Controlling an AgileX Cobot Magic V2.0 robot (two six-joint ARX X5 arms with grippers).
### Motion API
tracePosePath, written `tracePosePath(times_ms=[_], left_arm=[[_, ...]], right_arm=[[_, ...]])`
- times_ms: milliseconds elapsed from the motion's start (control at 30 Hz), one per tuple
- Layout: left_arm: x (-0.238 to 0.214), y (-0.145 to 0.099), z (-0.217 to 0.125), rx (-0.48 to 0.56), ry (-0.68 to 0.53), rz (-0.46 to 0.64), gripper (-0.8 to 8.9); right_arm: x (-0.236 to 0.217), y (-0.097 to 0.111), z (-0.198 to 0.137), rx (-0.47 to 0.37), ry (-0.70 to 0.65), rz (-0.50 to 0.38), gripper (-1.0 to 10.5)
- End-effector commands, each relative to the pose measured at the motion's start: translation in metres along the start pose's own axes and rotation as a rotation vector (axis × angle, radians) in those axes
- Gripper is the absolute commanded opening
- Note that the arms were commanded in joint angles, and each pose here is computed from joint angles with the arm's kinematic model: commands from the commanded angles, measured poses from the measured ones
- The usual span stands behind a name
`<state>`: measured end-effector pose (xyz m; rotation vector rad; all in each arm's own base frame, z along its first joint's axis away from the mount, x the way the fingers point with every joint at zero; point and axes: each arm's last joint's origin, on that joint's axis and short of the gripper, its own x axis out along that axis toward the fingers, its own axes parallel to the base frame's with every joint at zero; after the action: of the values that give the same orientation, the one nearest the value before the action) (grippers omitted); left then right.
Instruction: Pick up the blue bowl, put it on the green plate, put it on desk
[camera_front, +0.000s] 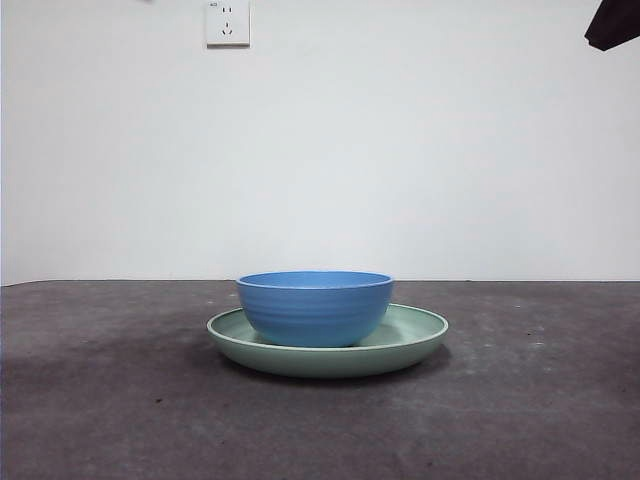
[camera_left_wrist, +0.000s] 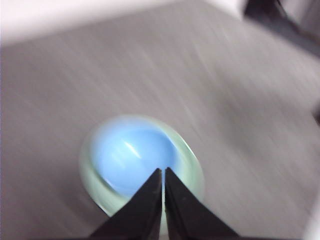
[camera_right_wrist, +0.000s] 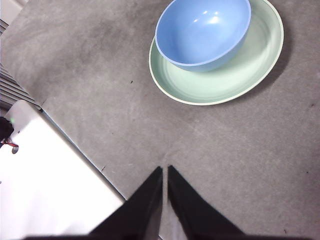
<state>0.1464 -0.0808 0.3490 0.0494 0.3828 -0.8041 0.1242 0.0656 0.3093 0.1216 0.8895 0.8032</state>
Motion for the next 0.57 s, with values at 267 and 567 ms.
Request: tracePosePath(times_ms=[267, 567], left_arm=[[-0.067, 0.016, -0.022, 0.154, -0.444, 0.488, 0.09], [-0.056, 0.024, -0.110, 0.094, -0.410, 0.710, 0.09]], right_arm=[[-0.001, 0.002, 0.004, -0.026, -0.012, 0.005, 0.1], [-0.001, 0.002, 0.004, -0.026, -0.012, 0.005, 0.1]])
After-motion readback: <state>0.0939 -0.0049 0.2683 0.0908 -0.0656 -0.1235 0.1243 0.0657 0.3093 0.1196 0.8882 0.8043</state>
